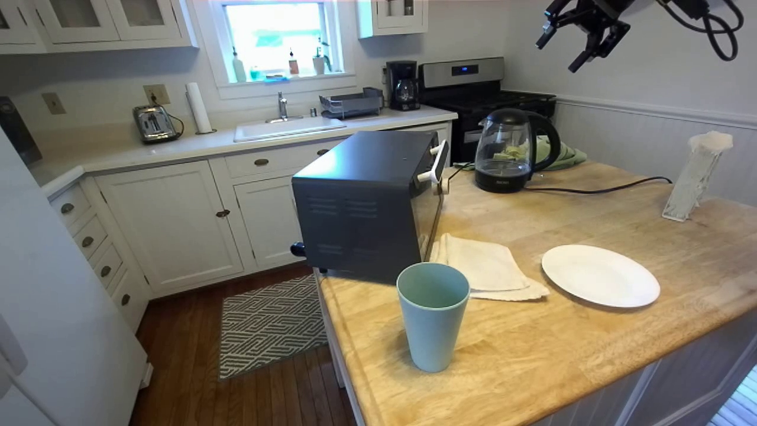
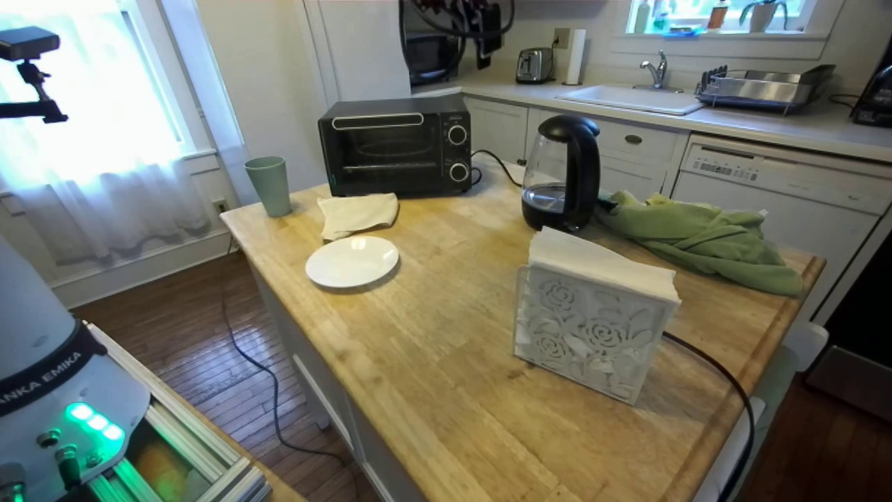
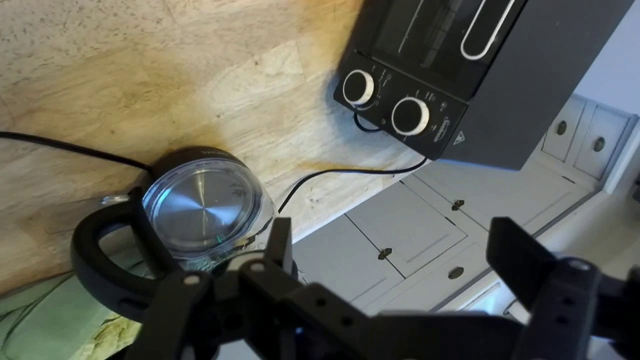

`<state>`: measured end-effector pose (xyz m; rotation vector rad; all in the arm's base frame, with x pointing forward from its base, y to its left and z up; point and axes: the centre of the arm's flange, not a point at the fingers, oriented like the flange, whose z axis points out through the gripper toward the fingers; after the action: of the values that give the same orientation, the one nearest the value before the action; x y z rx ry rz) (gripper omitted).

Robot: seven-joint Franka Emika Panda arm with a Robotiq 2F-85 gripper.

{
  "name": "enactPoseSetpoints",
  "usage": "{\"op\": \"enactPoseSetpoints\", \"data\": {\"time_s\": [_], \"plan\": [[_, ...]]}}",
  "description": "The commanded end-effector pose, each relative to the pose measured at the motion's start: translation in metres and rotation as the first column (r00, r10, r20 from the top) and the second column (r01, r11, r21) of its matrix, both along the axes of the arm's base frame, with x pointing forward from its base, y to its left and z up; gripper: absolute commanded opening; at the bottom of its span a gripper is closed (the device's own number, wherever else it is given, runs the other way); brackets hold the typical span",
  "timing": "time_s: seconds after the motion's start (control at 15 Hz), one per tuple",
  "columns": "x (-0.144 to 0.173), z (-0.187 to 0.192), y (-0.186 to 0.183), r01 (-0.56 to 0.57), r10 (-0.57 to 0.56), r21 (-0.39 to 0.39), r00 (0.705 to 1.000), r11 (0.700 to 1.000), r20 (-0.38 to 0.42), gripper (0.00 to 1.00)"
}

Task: Open the lid to the transparent kettle

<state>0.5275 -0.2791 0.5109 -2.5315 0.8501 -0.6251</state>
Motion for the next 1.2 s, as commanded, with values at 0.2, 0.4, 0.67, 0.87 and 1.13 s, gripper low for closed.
{"op": "enactPoseSetpoints", "data": {"time_s": [0.2, 0.4, 0.67, 0.87, 1.13], "plan": [[0.031, -0.012, -0.104, 0.06, -0.063, -0.035, 0.995, 0.998, -0.078, 1.0], [0.01, -0.021, -0.094, 0.068, -0.069, -0.025, 0.996, 0.997, -0.054, 1.0], [0.018, -0.023, -0.095, 0.064, -0.065, -0.032, 0.996, 0.997, -0.056, 1.0], [0.018, -0.022, -0.095, 0.063, -0.065, -0.034, 0.996, 0.997, -0.054, 1.0], [0.018, -0.022, -0.095, 0.063, -0.065, -0.035, 0.996, 0.997, -0.055, 1.0]]}}
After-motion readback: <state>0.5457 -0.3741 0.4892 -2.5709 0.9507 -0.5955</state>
